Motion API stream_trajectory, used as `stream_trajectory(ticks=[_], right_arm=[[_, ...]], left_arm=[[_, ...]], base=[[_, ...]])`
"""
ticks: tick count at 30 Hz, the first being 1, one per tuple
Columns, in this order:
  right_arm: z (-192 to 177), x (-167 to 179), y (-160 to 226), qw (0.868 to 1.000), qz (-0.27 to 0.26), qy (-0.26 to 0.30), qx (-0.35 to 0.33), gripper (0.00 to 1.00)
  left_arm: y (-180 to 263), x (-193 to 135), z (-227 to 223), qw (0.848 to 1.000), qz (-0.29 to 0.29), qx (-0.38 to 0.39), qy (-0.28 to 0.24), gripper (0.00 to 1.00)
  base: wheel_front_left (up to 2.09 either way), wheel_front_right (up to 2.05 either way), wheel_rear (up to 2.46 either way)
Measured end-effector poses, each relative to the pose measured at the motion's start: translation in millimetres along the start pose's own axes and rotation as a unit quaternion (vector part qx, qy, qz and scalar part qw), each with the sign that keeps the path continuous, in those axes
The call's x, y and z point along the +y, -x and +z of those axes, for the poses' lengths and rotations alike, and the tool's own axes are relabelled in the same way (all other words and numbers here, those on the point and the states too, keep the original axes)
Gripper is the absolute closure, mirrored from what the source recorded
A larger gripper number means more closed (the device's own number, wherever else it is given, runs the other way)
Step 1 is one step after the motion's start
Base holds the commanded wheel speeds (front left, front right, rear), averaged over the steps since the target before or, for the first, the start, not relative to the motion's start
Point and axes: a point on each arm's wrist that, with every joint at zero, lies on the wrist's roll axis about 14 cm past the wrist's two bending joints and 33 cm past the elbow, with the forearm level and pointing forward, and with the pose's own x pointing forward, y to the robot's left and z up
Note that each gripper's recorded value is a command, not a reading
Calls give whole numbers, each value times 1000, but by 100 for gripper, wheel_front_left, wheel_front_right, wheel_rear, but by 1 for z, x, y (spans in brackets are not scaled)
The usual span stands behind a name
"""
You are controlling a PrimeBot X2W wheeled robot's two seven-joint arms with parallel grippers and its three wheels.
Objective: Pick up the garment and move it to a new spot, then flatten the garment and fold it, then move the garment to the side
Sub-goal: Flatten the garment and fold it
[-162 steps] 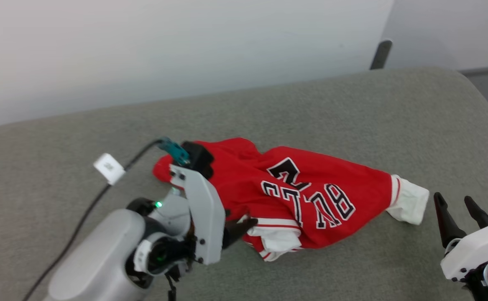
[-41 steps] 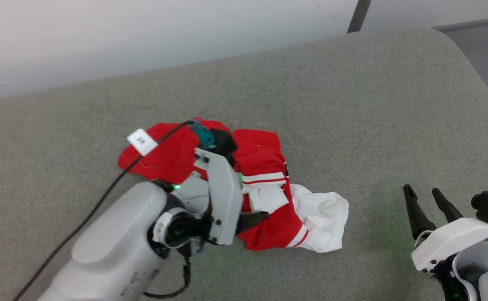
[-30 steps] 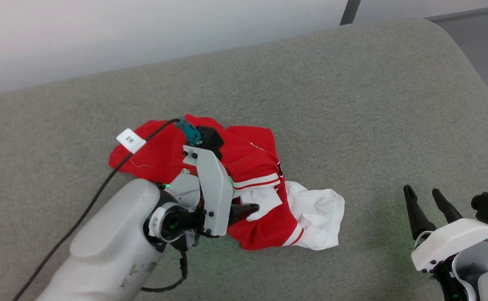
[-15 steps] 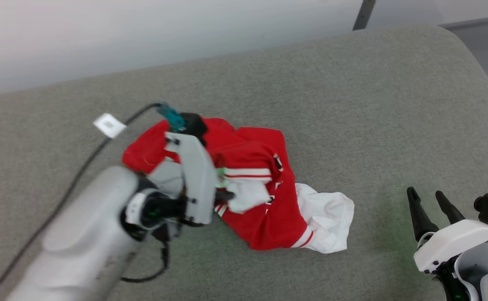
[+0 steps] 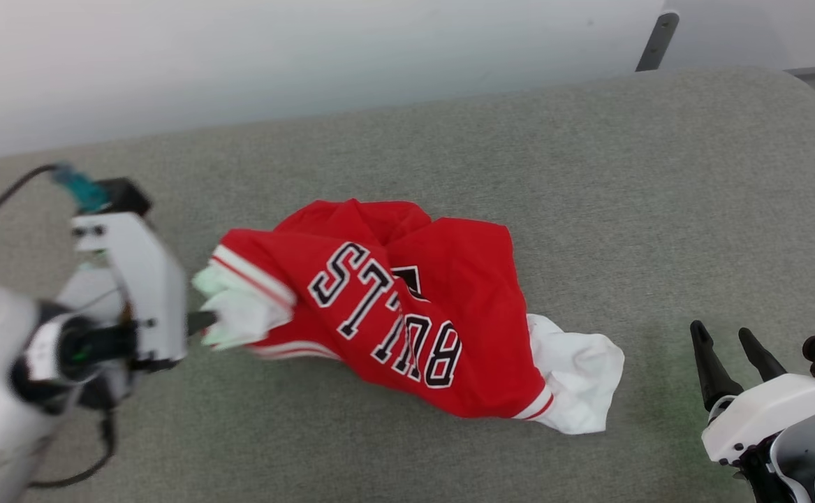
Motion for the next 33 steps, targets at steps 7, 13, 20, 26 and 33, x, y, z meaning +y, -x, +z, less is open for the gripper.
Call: stream_trajectory(ticks=[7,13,20,26,33], right_arm=[[-2,3,-3,1000,4,2,8,0],[-8,3,-6,1000,3,4,18,0],[-10,-1,-6,1000,-2,4,23,0],[-8,-1,-5,1000,-1,4,21,0],[-3,5,2,1000,10,13,16,0]], left_arm=[[16,63,-21,995,84,12,51,100],[8,100,-44,987,130,34,90,100],[-15,111,-58,981,134,34,137,100],[-14,119,-50,982,144,0,122,0],[17,121,-28,981,168,-43,82,0]], base=[[0,0,0],[0,0,0],[0,0,0],[0,0,0],[0,0,0]])
